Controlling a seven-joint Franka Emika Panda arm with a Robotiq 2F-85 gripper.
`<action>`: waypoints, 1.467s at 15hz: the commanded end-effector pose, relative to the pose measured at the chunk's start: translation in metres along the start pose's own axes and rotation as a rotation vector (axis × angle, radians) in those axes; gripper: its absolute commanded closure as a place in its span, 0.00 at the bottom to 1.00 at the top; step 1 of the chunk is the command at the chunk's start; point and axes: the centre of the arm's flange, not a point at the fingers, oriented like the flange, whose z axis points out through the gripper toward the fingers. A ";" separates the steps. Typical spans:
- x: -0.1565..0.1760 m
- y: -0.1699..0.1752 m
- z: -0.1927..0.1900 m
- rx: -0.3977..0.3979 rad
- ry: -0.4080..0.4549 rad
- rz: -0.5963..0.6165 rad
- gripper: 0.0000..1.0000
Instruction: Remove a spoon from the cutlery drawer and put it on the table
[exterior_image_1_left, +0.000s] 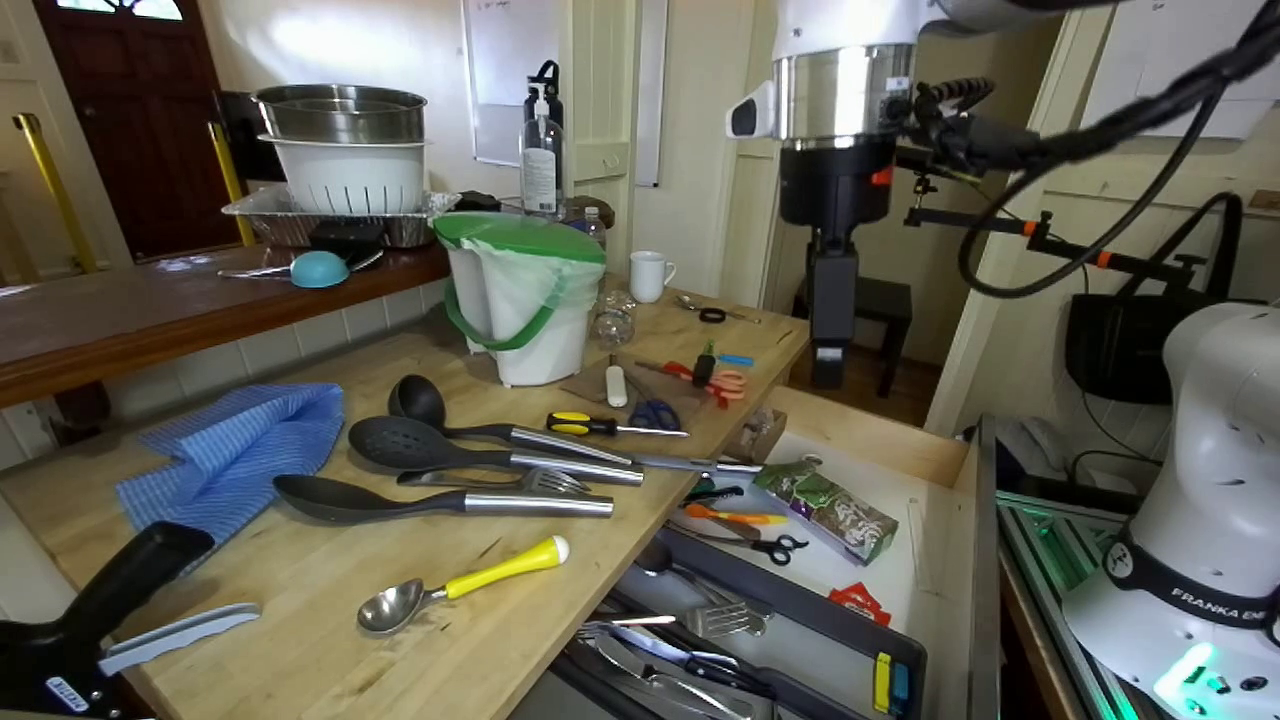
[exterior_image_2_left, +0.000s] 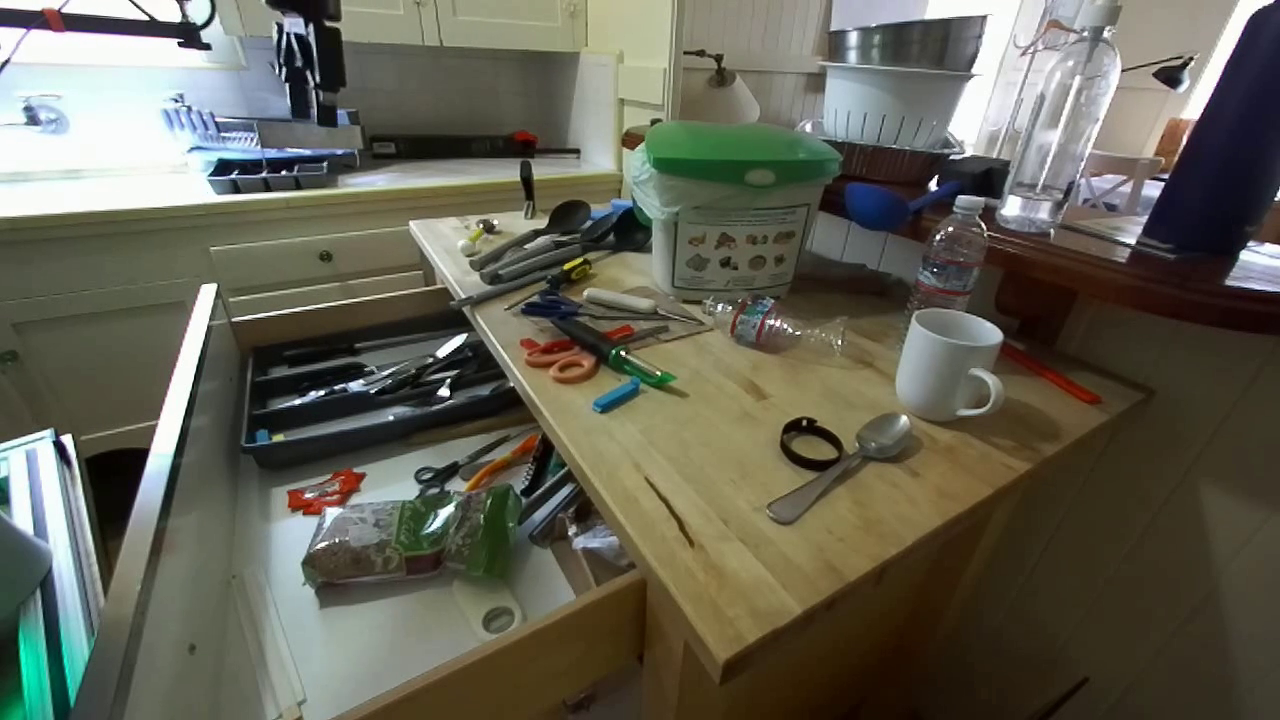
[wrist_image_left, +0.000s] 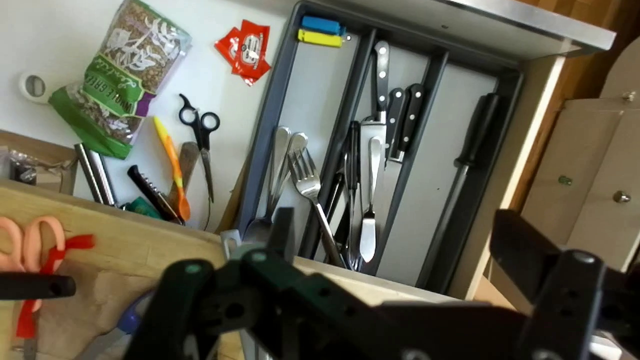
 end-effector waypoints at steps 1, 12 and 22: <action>-0.014 -0.015 0.049 -0.105 0.111 -0.003 0.00; -0.011 -0.018 0.074 -0.051 0.119 -0.030 0.00; -0.040 0.000 0.117 -0.238 0.355 0.192 0.00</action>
